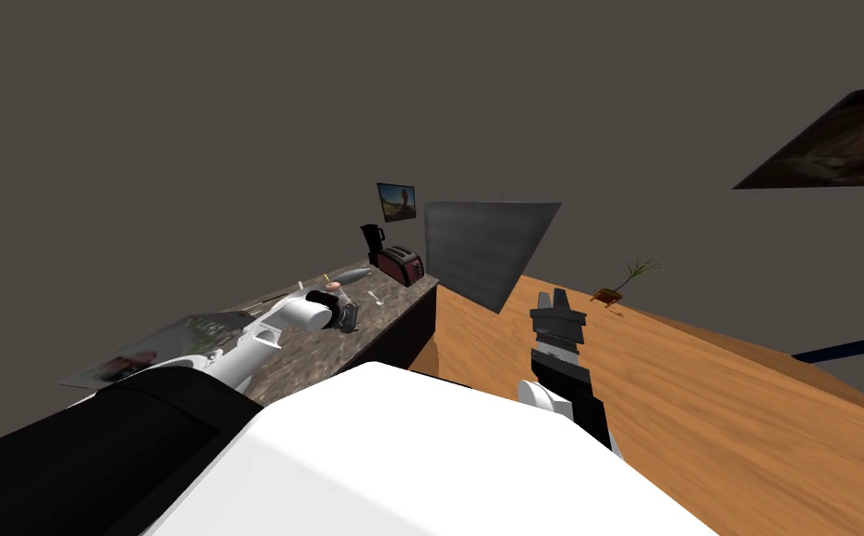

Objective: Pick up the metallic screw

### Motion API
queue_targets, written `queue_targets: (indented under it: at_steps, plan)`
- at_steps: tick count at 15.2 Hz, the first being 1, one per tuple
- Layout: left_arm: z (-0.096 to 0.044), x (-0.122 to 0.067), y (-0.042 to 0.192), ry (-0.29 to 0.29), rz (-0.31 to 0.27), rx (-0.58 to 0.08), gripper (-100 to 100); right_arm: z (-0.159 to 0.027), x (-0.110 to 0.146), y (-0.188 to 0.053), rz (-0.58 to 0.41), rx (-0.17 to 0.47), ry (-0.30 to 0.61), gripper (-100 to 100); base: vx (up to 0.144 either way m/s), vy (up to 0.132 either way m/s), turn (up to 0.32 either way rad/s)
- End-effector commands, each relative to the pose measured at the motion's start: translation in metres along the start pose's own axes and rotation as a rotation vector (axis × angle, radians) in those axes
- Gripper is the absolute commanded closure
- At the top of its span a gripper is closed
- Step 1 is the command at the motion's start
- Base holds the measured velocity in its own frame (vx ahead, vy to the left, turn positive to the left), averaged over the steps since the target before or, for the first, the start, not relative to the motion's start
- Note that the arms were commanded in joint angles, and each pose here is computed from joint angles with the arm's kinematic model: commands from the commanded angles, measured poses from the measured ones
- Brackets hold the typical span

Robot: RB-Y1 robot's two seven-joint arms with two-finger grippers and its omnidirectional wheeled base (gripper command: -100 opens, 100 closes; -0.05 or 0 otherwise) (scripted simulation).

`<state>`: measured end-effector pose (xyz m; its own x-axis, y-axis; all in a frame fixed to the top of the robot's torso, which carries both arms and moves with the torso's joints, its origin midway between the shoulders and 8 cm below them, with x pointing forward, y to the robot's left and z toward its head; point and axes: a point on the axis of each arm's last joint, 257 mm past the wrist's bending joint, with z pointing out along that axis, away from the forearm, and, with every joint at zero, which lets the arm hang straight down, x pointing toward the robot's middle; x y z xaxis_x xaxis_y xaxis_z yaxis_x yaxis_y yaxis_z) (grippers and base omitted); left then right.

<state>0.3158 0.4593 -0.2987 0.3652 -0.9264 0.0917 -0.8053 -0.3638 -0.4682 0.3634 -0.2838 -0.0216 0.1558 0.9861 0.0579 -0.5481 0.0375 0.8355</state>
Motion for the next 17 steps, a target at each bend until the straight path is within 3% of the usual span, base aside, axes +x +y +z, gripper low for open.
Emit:
queue_targets:
  at_steps: [1, 10, 12, 17]
  plan:
    - [-0.001, -0.005, 0.008, -0.014, -0.008, -0.034, -100, 0.0, 0.0, 0.0, 0.0, 0.0, 0.0, 0, 0.05, -0.008, -0.006]
    - [-0.007, -0.034, 0.045, -0.076, -0.098, -0.241, -100, 0.0, 0.0, 0.0, 0.0, 0.0, 0.0, 0, 0.058, -0.007, -0.015]
    - [-0.008, -0.036, 0.05, -0.085, -0.097, -0.257, -100, 0.0, 0.0, 0.0, 0.0, 0.0, 0.0, 0, 0.057, -0.005, -0.007]
    - [-0.017, -0.05, 0.073, -0.119, -0.148, -0.381, -100, 0.0, 0.0, 0.0, 0.0, 0.0, 0.0, 0, 0.055, -0.006, -0.007]
